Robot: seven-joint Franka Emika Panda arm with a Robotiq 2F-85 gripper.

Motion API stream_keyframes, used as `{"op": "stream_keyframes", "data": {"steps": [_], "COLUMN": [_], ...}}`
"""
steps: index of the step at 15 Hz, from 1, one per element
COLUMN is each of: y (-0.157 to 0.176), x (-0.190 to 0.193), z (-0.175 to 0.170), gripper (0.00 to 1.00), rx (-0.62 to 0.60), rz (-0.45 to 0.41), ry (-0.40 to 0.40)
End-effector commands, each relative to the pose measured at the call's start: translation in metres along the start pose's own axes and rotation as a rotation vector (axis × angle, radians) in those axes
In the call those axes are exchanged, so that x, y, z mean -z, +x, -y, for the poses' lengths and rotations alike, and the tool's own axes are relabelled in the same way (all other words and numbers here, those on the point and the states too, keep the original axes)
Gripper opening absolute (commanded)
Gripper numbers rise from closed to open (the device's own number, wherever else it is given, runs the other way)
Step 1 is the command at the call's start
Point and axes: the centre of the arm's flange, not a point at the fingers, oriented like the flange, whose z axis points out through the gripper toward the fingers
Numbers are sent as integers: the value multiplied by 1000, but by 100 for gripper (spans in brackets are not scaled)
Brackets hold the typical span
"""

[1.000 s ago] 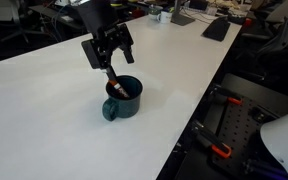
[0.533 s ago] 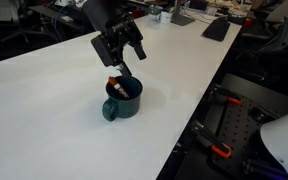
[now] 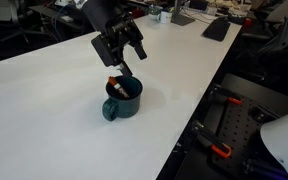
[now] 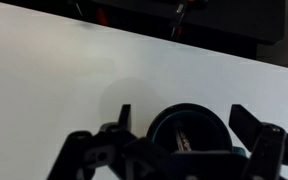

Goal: Remove the marker from the cup

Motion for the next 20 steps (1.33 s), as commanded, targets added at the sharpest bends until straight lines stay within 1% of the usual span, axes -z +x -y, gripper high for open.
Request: {"op": "stream_keyframes", "data": {"steps": [1, 3, 6, 7, 8, 10, 11, 14, 17, 20], "y": [-1, 1, 2, 1, -1, 3, 5, 8, 11, 12], "x": [0, 1, 2, 2, 2, 0, 0, -2, -4, -4], "z": [1, 1, 1, 2, 3, 5, 6, 7, 7, 7], "gripper": [100, 100, 100, 100, 100, 100, 100, 100, 100, 100], "rx": [-15, -10, -47, -97, -161, -244, -282, -365, -389, -392], "rz": [-17, -34, -76, -84, -77, -146, -174, -211, -249, -259], "ry": [3, 5, 0, -1, 16, 66, 78, 95, 121, 118]}}
